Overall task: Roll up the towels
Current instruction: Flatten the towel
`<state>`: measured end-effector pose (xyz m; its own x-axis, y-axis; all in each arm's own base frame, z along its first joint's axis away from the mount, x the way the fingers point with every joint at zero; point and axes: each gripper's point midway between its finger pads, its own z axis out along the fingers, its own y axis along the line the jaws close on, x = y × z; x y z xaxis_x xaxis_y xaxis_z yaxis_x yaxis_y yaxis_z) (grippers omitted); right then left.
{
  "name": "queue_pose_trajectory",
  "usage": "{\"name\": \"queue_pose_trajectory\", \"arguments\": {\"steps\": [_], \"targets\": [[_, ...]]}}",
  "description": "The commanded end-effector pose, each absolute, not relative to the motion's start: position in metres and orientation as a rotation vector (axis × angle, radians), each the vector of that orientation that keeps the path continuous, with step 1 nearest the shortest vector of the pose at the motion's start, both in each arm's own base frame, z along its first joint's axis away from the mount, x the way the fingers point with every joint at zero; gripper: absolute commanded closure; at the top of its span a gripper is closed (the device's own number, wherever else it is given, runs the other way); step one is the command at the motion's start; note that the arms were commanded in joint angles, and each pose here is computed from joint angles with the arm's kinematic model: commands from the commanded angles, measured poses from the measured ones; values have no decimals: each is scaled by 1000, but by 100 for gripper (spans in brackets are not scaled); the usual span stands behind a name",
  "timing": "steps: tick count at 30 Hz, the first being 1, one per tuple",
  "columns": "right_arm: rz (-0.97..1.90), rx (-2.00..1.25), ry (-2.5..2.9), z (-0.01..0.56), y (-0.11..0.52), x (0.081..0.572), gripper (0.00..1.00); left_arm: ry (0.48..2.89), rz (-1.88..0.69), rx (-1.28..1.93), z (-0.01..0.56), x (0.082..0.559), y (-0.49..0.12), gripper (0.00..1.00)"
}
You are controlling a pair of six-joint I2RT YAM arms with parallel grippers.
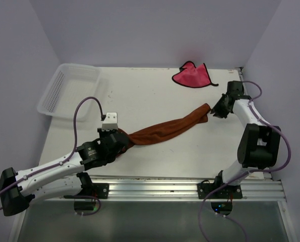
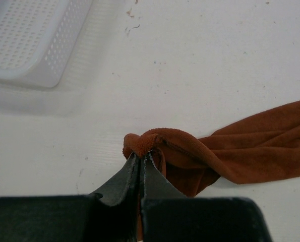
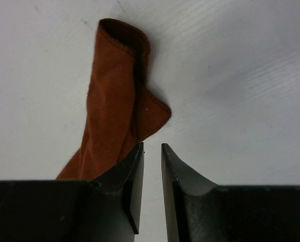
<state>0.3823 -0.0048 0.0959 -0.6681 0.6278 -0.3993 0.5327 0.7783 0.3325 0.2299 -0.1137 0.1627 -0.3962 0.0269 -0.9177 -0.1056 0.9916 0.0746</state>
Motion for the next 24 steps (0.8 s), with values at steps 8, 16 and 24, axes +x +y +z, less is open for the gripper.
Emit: {"name": "queue_pose_trajectory", "arguments": {"steps": [8, 16, 24], "targets": [[253, 926, 2536, 41, -11, 380, 73, 1945, 55, -64, 171, 238, -125, 100], [291, 938, 2554, 23, -6, 388, 68, 1945, 23, -59, 175, 239, -125, 100], [306, 930, 2570, 11, 1, 386, 64, 1944, 14, -52, 177, 240, -125, 100]]}}
